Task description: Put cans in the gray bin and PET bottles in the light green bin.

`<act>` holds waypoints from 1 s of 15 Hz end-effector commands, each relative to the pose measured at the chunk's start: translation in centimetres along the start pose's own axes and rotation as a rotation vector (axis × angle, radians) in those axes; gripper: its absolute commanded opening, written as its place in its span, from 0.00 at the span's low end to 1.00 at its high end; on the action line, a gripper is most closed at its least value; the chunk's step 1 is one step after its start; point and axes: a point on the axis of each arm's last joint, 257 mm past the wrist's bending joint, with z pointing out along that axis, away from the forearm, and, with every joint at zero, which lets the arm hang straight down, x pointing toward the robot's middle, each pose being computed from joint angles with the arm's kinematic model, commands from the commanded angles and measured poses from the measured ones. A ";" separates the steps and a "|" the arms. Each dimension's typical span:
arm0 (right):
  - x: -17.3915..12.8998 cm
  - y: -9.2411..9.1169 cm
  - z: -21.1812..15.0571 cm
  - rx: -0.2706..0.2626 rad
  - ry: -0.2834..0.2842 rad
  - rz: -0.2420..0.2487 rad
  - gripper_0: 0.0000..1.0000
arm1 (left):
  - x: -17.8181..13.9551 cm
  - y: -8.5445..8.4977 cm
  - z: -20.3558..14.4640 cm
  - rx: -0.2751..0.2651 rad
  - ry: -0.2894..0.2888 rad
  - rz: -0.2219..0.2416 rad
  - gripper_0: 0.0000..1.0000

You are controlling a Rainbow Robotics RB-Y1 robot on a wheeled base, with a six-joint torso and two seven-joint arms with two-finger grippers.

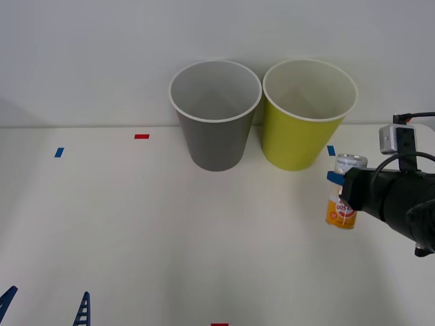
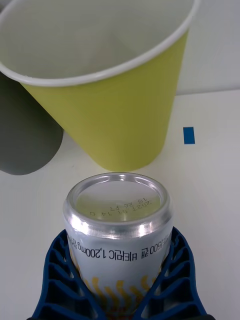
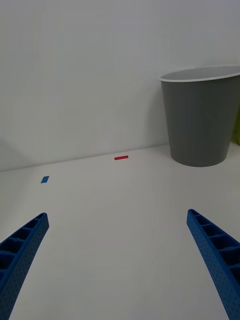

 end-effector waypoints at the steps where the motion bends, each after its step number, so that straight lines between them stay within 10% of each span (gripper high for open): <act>1: -2.4 1.0 -1.1 -0.006 -0.091 -0.061 0.00 | 0.0 0.0 0.0 0.000 0.000 0.000 0.95; 7: -6.5 3.5 -3.2 -0.048 -0.234 -0.074 0.00 | 0.0 0.0 0.0 0.000 0.000 0.000 0.95; 15: -15.0 11.8 -4.1 -0.221 -0.483 -0.077 0.00 | 0.0 0.0 0.0 0.000 0.000 0.000 0.95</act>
